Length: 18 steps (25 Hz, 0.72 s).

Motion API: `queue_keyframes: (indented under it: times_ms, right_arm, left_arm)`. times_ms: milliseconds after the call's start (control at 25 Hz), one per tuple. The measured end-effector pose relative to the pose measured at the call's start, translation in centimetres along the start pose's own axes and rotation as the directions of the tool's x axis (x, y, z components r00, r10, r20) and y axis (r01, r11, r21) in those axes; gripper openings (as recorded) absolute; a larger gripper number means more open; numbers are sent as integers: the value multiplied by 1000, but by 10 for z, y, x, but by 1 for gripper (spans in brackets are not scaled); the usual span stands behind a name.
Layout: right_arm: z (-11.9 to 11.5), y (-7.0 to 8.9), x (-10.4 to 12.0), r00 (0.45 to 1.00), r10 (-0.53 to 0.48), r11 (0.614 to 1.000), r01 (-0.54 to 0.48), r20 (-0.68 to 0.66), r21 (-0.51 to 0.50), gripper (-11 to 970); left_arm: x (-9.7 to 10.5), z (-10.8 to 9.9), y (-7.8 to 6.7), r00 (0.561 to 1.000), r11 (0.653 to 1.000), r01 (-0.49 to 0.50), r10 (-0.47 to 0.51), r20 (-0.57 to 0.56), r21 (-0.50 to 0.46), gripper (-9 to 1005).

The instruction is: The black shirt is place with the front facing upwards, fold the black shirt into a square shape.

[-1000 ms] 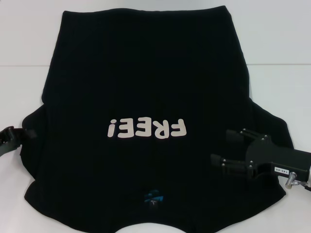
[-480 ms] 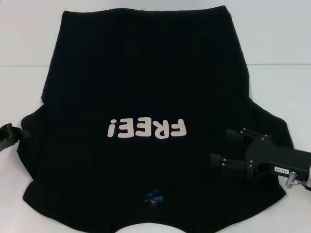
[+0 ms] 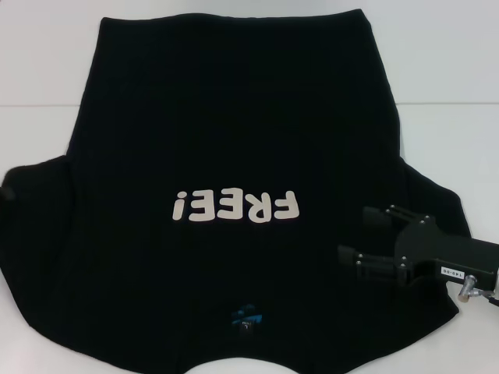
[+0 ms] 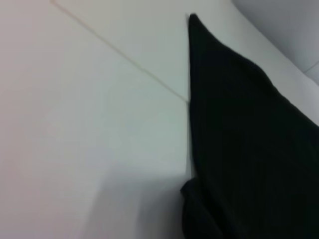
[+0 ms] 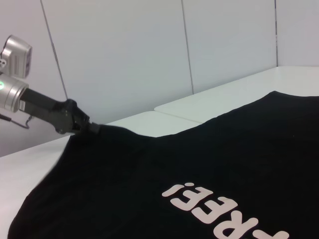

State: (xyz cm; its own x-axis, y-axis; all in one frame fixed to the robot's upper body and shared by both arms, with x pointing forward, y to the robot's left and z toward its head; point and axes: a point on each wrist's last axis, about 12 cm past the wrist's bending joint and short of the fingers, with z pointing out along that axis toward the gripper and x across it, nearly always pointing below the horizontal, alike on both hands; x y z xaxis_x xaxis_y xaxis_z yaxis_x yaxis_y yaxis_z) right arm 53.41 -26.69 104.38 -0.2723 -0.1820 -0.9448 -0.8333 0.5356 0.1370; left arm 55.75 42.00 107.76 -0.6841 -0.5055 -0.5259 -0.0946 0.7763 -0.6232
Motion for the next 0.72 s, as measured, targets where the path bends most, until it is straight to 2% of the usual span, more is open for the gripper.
queue_keyframes:
  times_ms: [240,720]
  right_arm:
    - [0,1,0,1000,7,1000,-7,5,-7,944]
    - [0,1,1,1000,11,1000,-11,14,-1,945]
  left_arm:
    - [-10,-6,1,999,1000,-7,7,34,-7,3]
    - [-16,-4,-5,999,1000,-17,17,38,5,4]
